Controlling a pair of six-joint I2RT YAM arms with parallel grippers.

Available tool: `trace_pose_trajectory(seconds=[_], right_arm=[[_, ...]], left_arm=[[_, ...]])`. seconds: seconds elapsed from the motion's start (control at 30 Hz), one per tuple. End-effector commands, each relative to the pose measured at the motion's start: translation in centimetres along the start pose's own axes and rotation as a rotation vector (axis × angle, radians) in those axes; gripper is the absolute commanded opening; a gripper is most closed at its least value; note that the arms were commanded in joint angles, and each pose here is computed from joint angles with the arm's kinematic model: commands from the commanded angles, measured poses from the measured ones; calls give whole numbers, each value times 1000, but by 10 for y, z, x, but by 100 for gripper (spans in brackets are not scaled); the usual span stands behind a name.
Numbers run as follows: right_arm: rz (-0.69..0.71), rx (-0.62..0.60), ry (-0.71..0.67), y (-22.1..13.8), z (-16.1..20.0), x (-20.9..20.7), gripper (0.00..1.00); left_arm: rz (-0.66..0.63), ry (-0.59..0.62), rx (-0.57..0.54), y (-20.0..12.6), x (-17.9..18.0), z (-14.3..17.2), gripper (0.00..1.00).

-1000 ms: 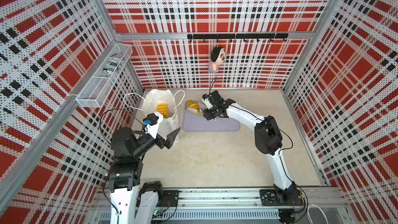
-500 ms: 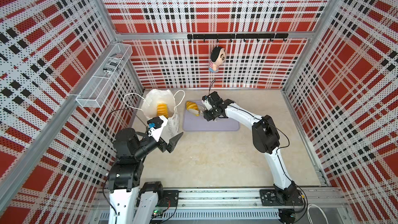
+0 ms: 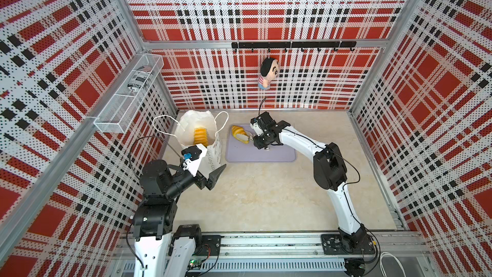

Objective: Pack bread into a paper bag
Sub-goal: Pick up the fake bread from the plate, then place the fake bread in the paper bag.

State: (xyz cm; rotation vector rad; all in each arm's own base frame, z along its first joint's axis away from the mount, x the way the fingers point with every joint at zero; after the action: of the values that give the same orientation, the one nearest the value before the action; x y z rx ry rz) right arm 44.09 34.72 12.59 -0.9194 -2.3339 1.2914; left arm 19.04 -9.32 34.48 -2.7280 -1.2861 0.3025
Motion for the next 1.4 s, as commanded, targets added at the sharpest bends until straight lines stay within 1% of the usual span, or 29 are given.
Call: trace_pose_trajectory(seconds=[0.0, 0.23, 0.37, 0.53, 0.7, 1.07, 1.23, 1.37], right_arm=[[59, -173, -43, -91, -52, 0, 34], [123, -260, -96, -160, -79, 12, 34], [159, -302, -115, -190, -90, 17, 34], [166, -379, -132, -227, -101, 28, 34], [182, -447, -179, -257, -110, 44, 35], [161, -541, -245, -295, -122, 74, 36], [102, -572, -284, -303, -124, 92, 36], [36, -578, -305, -303, -123, 106, 36]], left_arm=[[5, 9, 9, -2, -4, 4, 98], [-8, 27, 5, -7, -7, 4, 98], [-9, 35, 9, -8, -8, 6, 98], [-13, 42, 17, -6, -8, 8, 98], [-10, 44, 23, -5, -8, 9, 98], [-10, 47, 24, -6, -9, 9, 98], [-10, 45, 25, -6, -9, 8, 98], [-8, 44, 29, -4, -8, 8, 98]])
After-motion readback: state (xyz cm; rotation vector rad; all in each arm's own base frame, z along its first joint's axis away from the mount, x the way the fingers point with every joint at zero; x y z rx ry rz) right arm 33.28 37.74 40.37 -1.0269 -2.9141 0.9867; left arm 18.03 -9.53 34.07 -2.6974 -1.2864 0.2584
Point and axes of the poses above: each gripper's point midway between its finger pads, its own y axis out along the fingers, its own x axis along the line the jaws close on, z = x × y, the point moved 2 cm from there along -y, back along the fingers, and after that the axes turned 15 degrees about -y, right-handed, at the moved point
